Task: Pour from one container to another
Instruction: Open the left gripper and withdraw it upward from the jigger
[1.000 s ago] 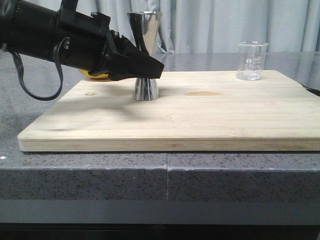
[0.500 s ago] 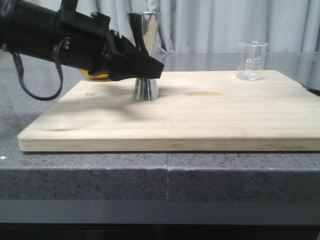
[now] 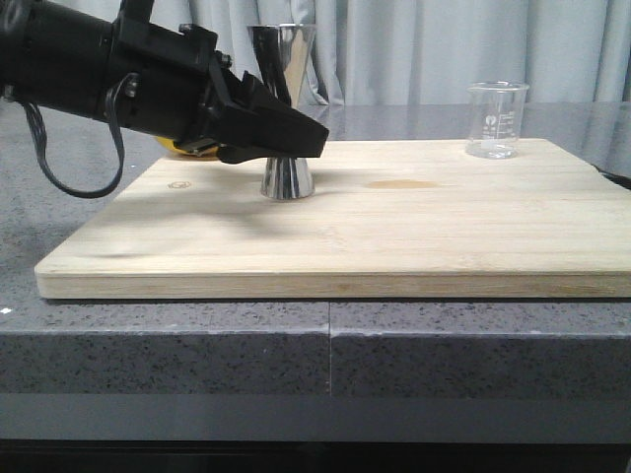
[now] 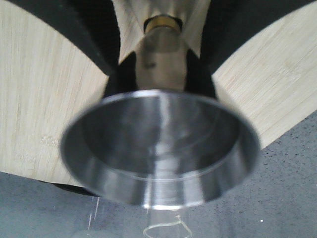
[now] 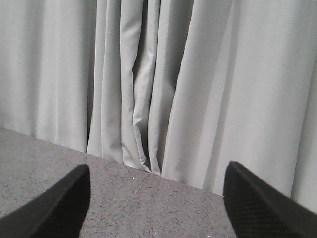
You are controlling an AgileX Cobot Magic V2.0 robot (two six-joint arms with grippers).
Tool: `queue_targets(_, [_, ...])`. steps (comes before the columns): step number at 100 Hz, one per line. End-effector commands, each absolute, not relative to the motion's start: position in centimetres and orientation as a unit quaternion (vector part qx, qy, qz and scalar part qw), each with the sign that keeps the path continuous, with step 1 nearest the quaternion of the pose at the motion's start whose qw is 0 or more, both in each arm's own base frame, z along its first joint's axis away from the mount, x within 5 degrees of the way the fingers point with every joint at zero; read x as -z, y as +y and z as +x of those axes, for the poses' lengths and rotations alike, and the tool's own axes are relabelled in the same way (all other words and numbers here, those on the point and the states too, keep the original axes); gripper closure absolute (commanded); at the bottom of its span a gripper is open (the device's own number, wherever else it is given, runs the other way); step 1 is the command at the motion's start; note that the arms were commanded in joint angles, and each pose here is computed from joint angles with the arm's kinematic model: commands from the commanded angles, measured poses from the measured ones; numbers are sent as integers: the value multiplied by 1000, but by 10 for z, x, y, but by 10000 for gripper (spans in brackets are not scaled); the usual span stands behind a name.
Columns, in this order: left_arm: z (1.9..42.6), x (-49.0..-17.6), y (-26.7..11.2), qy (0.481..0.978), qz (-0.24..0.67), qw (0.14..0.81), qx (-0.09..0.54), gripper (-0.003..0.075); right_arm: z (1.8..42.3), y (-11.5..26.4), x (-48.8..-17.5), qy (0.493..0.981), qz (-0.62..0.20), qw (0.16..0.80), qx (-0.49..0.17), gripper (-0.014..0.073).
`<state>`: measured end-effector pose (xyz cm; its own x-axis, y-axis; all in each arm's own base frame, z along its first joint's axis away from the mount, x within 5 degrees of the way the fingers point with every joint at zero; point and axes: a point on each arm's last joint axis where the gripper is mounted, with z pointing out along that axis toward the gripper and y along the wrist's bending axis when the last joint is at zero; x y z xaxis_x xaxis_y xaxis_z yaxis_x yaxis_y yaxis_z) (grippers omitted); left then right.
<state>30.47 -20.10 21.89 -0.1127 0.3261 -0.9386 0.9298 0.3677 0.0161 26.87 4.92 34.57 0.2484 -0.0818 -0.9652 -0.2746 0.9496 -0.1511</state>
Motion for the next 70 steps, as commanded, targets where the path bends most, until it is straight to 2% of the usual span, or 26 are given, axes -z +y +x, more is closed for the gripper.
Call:
queue_targets(1, [303, -247, -202, 642, 463, 510, 336, 295, 261, 49, -369, 558, -143, 814, -68, 88])
queue_targets(70, [298, -262, -190, 630, 490, 515, 314, 278, 261, 49, -369, 558, -143, 814, -68, 88])
